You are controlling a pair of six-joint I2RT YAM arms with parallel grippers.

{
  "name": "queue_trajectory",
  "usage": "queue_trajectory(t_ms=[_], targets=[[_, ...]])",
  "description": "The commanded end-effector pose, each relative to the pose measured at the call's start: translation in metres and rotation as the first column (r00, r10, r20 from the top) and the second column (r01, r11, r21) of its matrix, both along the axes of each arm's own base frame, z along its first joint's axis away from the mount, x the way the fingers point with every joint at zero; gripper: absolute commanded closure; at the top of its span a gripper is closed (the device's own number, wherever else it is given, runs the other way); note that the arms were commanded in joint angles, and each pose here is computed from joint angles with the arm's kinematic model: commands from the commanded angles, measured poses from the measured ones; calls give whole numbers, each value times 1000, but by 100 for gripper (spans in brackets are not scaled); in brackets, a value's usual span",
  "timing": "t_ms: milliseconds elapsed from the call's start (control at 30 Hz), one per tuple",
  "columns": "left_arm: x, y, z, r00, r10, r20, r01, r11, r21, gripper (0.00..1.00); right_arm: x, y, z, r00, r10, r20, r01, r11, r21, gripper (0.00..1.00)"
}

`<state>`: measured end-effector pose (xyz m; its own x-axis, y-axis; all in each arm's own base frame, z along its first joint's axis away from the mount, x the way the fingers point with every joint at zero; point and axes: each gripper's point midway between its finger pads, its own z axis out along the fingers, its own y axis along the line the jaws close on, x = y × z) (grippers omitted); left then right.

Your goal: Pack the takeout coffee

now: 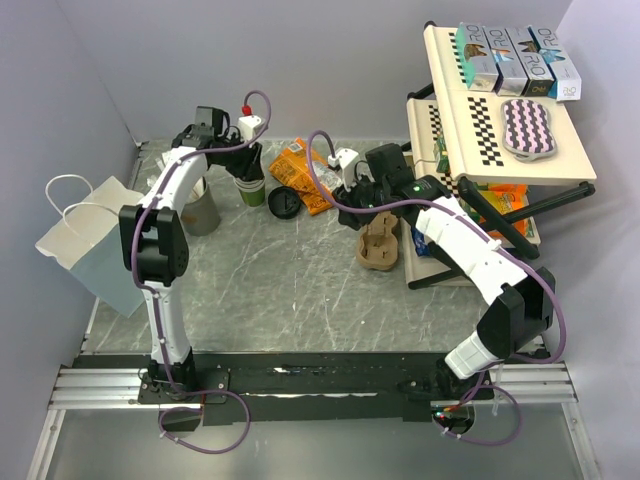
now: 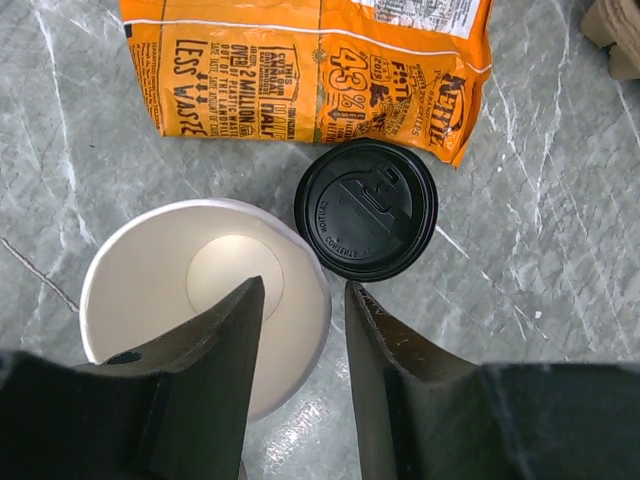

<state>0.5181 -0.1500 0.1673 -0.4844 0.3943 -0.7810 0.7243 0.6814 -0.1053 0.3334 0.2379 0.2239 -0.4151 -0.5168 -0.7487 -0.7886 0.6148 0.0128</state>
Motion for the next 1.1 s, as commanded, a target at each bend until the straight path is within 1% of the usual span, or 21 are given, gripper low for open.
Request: queue_trajectory(t_ms=[0, 133, 167, 333, 533, 567, 633, 767, 867, 1067], targets=[[6, -1, 11, 998, -10, 63, 10, 1000, 11, 57, -1, -5, 15, 999, -12, 37, 11, 1000, 25, 54], [6, -1, 7, 998, -11, 61, 10, 1000, 29, 59, 0, -4, 14, 999, -10, 33, 9, 1000, 26, 54], [6, -1, 7, 998, -13, 63, 11, 999, 30, 62, 0, -4, 15, 999, -11, 34, 10, 1000, 29, 54], [5, -1, 4, 998, -17, 53, 15, 999, 43, 66, 0, -5, 14, 999, -14, 31, 13, 1000, 28, 54], [4, -1, 8, 997, -26, 69, 22, 997, 68, 74, 0, -5, 13, 999, -15, 29, 15, 1000, 27, 54], [4, -1, 9, 996, -34, 79, 28, 997, 76, 78, 0, -5, 13, 999, -15, 28, 14, 999, 29, 54], [2, -2, 11, 995, -48, 85, 40, 995, 95, 81, -1, -4, 13, 1000, -14, 26, 13, 999, 30, 54], [-1, -1, 17, 992, -58, 116, 41, 989, 145, 93, 0, -3, 12, 1000, -12, 23, 12, 999, 32, 54], [-5, -2, 24, 988, -70, 141, 44, 983, 177, 98, 2, -2, 12, 1000, -12, 19, 11, 999, 32, 54], [-9, 0, 44, 980, -82, 183, 39, 974, 224, 99, 4, 1, 12, 1000, -9, 9, 8, 999, 38, 54]])
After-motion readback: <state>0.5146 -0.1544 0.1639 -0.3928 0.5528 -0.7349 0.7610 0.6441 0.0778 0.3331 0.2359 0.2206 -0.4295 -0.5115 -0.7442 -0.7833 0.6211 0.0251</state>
